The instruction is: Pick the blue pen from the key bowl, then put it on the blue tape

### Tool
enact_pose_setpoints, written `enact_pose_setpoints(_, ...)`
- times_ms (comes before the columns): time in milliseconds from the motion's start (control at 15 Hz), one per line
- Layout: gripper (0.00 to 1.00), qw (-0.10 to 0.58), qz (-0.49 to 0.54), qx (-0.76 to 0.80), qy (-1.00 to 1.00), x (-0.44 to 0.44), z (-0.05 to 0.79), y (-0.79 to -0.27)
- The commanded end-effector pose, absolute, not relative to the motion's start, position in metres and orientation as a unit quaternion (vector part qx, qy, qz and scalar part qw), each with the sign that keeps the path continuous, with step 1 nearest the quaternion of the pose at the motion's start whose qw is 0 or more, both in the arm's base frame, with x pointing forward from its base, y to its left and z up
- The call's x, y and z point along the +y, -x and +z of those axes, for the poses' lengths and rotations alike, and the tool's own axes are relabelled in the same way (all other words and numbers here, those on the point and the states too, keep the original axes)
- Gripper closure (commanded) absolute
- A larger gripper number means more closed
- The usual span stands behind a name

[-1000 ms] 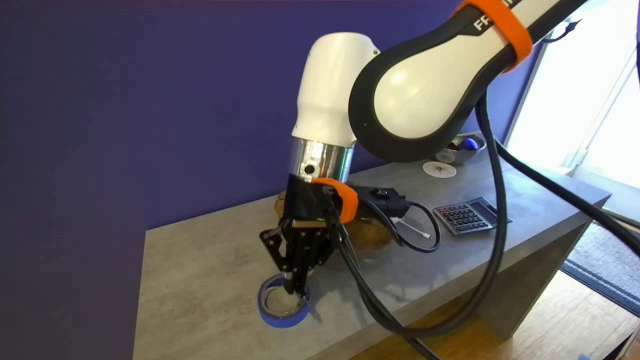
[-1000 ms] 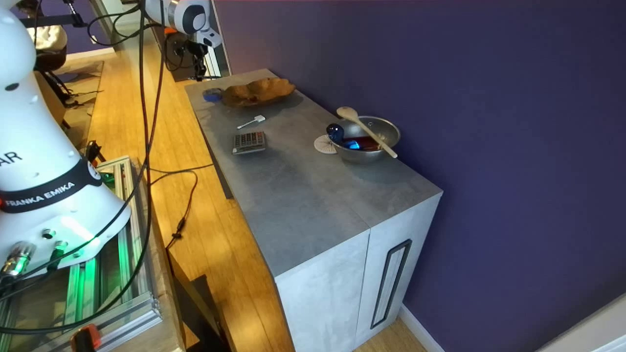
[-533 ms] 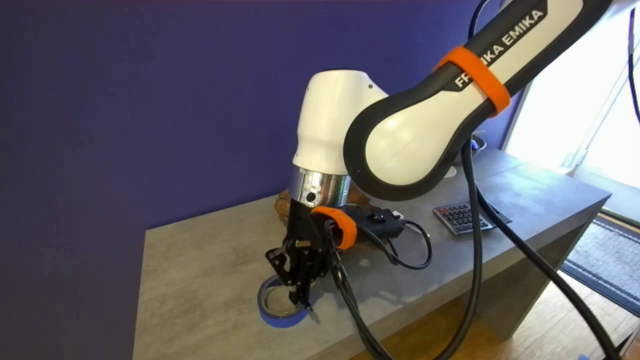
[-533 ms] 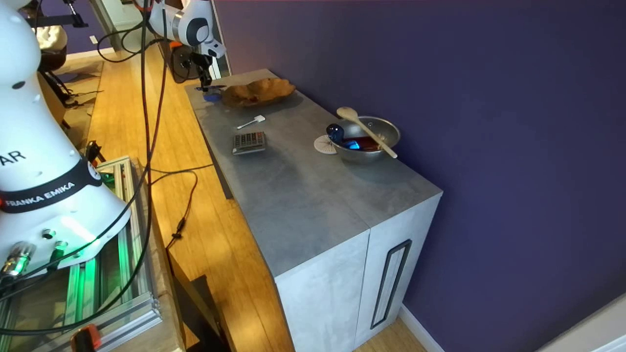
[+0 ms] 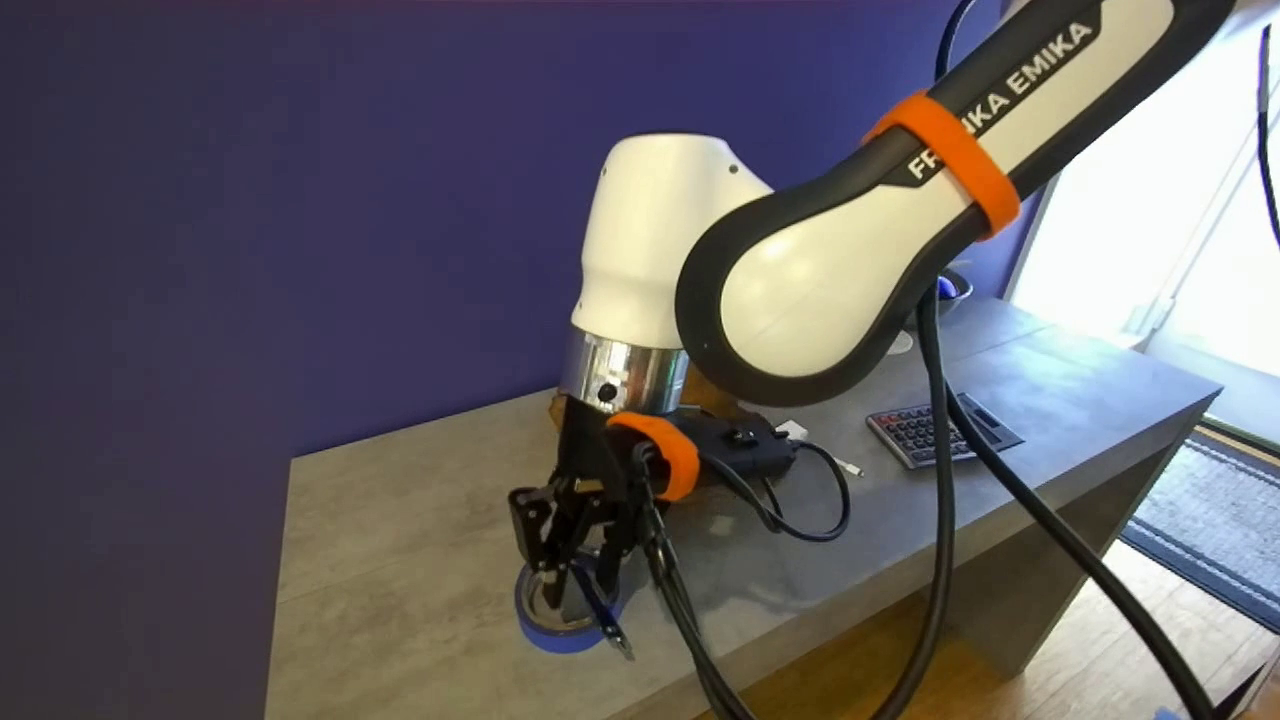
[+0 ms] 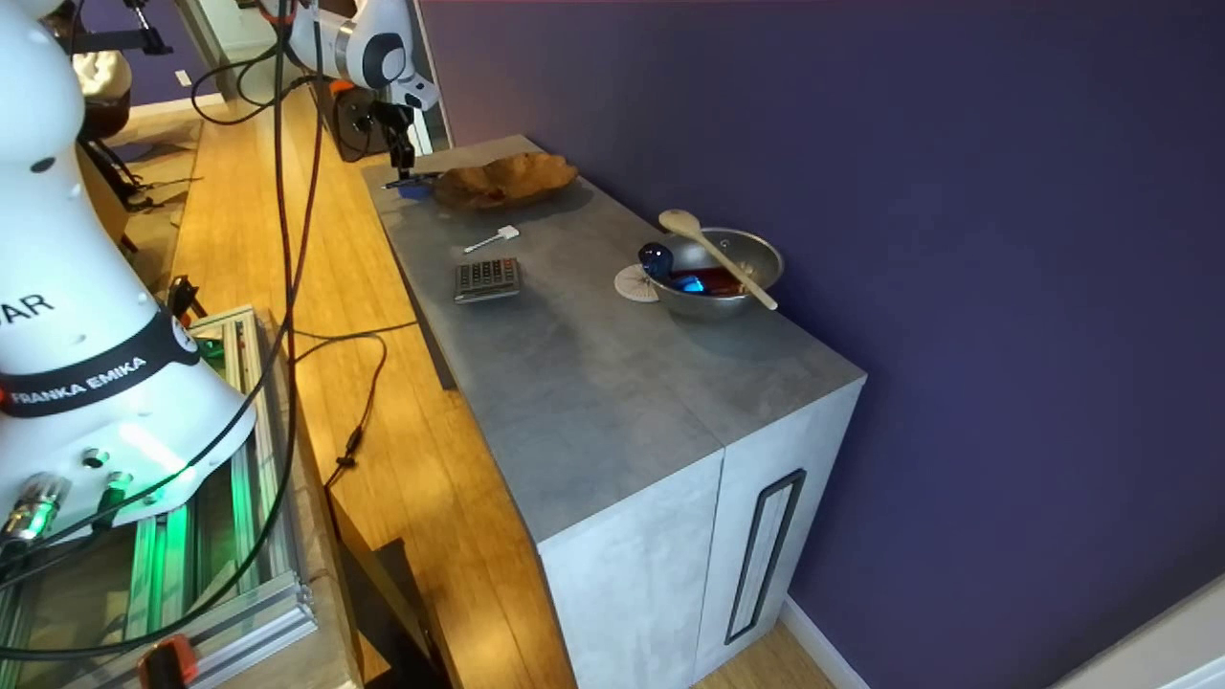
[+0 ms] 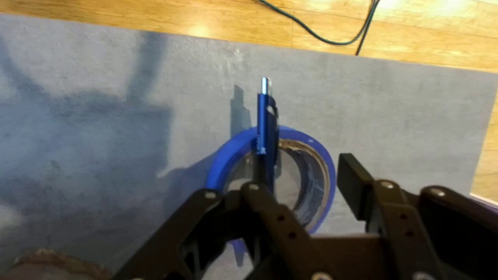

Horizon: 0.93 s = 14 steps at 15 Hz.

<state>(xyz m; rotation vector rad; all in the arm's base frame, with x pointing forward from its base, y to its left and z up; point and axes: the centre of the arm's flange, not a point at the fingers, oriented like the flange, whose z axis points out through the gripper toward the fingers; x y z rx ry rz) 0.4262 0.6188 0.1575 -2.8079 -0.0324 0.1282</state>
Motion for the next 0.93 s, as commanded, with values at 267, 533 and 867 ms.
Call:
enact_pose_setpoints(267, 0.00, 0.305, 0.050, -0.045, 0.950, 0.565, 0.291, -0.411)
enact_pose_setpoints(533, 0.00, 0.311, 0.036, -0.047, 0.948, 0.588, 0.303, -0.426)
enact_pose_setpoints(867, 0.00, 0.305, 0.036, -0.051, 0.950, 0.580, 0.299, -0.418)
